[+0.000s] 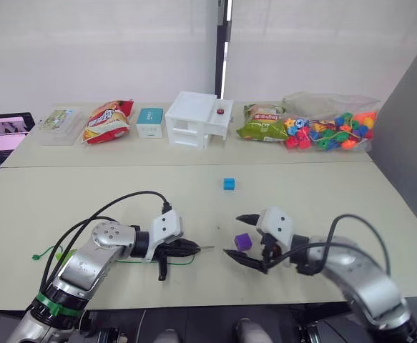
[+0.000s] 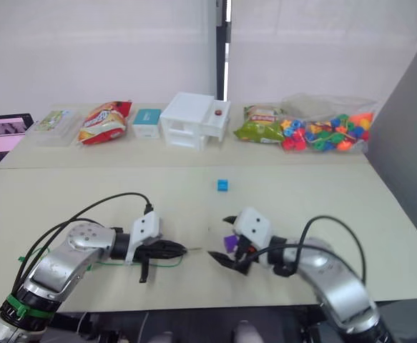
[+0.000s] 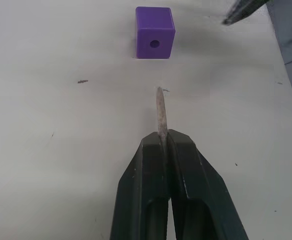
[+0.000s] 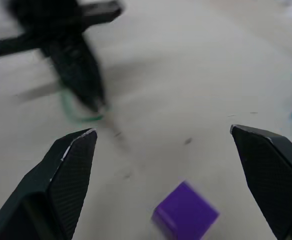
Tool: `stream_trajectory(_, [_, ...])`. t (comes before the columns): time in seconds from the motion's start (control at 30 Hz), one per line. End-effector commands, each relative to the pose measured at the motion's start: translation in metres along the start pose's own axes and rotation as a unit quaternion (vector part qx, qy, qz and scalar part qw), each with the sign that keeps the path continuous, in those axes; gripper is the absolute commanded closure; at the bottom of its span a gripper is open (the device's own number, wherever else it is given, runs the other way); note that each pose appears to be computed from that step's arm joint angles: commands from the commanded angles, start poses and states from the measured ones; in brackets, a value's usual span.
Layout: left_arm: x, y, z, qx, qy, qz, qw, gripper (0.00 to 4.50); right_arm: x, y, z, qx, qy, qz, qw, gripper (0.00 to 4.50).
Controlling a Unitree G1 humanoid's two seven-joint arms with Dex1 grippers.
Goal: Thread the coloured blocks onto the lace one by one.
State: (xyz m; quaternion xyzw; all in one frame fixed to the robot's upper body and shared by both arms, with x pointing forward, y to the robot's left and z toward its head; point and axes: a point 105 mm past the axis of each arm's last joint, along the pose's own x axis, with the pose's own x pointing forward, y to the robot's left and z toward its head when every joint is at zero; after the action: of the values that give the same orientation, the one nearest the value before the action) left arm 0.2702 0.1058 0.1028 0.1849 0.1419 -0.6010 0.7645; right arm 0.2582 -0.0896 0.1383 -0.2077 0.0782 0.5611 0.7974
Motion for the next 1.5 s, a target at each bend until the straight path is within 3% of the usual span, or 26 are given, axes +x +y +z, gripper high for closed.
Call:
stream_trajectory(0.03, [-0.003,-0.003,0.011,0.012,-0.018,0.006,1.000,4.50,-0.002,0.003,-0.005,-0.040,0.043,0.118,0.991,0.02])
stream_trajectory(0.17, [-0.002,-0.009,0.011,0.008,-0.021,0.010,1.000,4.50,0.002,-0.019,-0.024,-0.094,0.101,0.148,0.979,0.02])
stream_trajectory(0.43, [-0.002,-0.016,0.012,0.001,-0.024,0.014,1.000,4.50,0.006,-0.035,-0.034,-0.103,0.108,0.163,0.975,0.02])
stream_trajectory(0.47, [-0.002,-0.017,0.012,0.001,-0.024,0.014,1.000,4.50,0.007,-0.035,-0.033,-0.103,0.104,0.162,0.976,0.53])
stream_trajectory(0.77, [-0.001,-0.020,0.014,0.001,-0.025,0.009,1.000,4.50,0.009,-0.031,-0.032,-0.096,0.089,0.156,0.979,3.33])
stream_trajectory(0.87, [0.001,-0.019,0.016,0.004,-0.027,0.005,1.000,4.50,0.011,-0.028,-0.029,-0.093,0.080,0.150,0.981,3.32])
stream_trajectory(1.07, [0.012,-0.017,0.011,0.017,-0.008,-0.009,1.000,4.50,0.021,0.004,-0.027,-0.055,0.074,0.163,0.982,3.32])
stream_trajectory(1.5, [0.014,-0.021,0.009,0.023,0.005,-0.047,0.999,4.50,0.026,0.008,-0.043,-0.039,0.111,0.136,0.984,3.32])
